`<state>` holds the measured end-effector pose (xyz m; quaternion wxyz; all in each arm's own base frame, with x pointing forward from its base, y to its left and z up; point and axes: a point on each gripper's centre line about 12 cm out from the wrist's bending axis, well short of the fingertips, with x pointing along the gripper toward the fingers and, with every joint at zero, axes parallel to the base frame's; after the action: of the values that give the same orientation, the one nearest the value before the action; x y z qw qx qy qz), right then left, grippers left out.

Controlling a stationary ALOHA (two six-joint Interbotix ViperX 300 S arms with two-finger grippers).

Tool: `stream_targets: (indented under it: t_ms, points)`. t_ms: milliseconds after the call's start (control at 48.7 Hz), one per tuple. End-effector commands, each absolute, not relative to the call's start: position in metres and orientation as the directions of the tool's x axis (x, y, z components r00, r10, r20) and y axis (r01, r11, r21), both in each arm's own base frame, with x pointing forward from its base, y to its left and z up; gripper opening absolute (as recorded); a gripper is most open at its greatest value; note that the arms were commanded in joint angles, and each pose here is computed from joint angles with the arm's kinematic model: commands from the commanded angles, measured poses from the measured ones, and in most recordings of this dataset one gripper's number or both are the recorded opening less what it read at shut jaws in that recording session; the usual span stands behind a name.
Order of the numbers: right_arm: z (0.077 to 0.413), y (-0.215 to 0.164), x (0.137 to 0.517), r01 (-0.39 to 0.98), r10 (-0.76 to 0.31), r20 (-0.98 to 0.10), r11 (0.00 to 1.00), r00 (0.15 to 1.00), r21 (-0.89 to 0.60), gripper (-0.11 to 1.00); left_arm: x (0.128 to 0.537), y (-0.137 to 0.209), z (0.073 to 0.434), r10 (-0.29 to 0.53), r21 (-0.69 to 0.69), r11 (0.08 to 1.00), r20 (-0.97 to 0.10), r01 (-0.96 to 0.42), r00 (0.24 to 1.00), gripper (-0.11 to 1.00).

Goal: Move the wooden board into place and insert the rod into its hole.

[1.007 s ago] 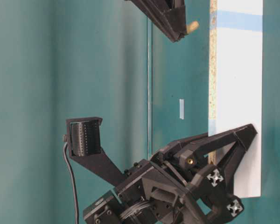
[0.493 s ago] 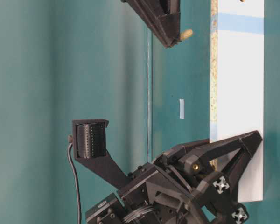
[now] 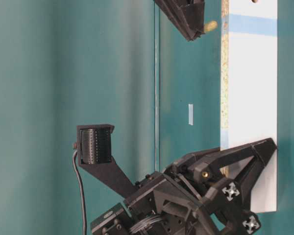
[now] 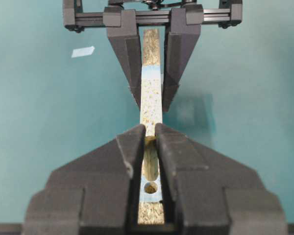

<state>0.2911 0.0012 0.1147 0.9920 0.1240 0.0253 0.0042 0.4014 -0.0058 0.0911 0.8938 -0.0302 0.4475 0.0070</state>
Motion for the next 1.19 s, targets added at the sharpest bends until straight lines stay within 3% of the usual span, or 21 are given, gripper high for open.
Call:
stream_targets:
  t_ms: [0, 1171]
  points:
    - [0.118, 0.002, 0.292, -0.007, 0.015, -0.031, 0.970, 0.999, 0.244, 0.11, 0.404, -0.007, 0.102, -0.017, -0.055, 0.998, -0.784, -0.042, 0.620, 0.24]
    - [0.097, 0.008, 0.286, 0.026, 0.013, -0.154, 0.968, 0.988, 0.250, 0.11, 0.404, -0.007, 0.103, -0.017, -0.056, 0.997, -0.783, -0.043, 0.621, 0.24]
